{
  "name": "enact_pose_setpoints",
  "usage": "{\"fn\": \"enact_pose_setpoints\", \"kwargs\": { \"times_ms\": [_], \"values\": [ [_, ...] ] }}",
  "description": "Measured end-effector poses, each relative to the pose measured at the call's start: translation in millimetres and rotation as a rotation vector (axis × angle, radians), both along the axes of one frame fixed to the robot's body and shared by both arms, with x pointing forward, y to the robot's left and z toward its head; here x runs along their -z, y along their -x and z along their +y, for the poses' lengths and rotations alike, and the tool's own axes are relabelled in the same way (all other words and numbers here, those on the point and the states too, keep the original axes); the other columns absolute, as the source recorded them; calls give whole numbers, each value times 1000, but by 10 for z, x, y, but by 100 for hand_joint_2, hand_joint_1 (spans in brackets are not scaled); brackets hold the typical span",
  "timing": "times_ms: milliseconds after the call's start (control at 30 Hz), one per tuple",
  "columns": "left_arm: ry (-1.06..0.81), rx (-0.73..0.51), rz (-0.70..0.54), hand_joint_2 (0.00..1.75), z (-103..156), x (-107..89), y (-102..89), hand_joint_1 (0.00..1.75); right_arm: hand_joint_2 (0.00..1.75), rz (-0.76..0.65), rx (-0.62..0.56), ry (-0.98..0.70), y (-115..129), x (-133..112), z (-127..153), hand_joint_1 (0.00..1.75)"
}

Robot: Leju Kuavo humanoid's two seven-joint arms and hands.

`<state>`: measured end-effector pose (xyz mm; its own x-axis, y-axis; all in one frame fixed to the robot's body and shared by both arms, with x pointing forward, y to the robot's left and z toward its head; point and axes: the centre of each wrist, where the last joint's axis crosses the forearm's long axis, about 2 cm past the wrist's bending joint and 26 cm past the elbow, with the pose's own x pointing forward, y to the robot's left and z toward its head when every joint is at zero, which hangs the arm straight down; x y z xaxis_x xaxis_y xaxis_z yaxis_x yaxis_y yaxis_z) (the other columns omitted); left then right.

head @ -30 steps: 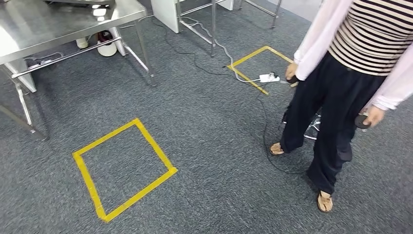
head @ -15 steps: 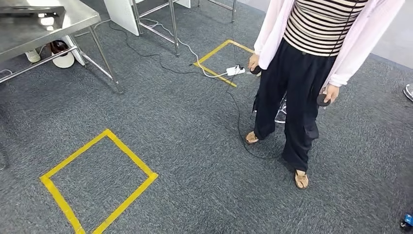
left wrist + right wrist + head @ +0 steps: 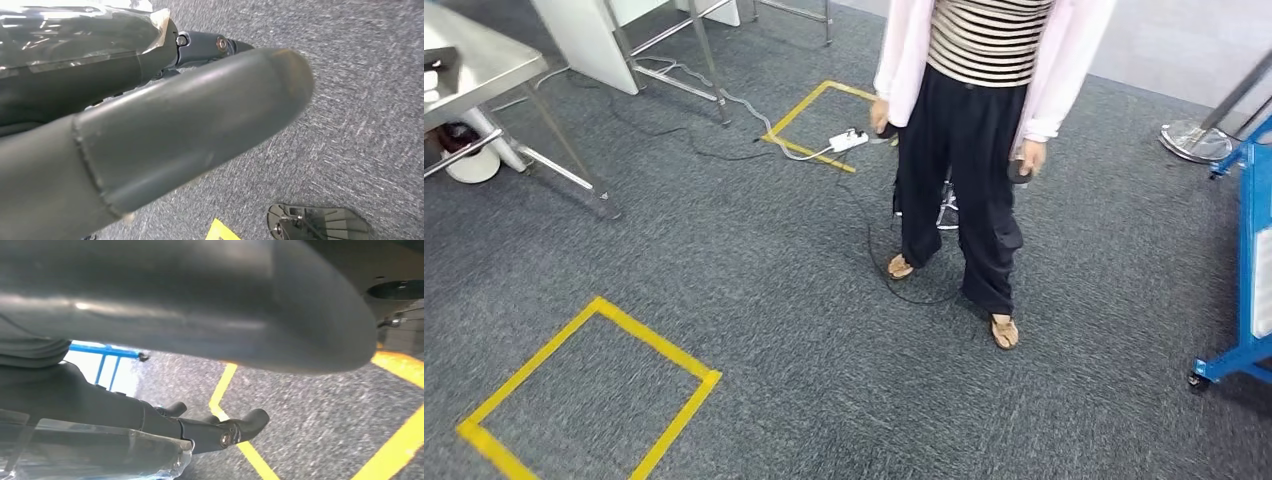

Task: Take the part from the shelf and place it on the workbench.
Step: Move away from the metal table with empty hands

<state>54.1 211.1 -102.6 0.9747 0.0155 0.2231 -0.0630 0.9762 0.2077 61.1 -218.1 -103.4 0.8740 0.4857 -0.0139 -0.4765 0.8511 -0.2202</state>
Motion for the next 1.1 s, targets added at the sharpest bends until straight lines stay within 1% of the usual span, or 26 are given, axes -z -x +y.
{"fn": "enact_pose_setpoints", "kwargs": {
  "times_ms": [367,1000,1100],
  "values": [
    [-5,2,-2,0,-3,1,10,0,0,7,-12,4,34,0,32,0],
    [-13,1,-7,0,-32,-6,7,0,0,6,-5,12,8,-13,88,0],
    [-16,-8,-25,0,-42,-10,-6,0,0,8,1,26,3,-15,92,0]
  ]
}}
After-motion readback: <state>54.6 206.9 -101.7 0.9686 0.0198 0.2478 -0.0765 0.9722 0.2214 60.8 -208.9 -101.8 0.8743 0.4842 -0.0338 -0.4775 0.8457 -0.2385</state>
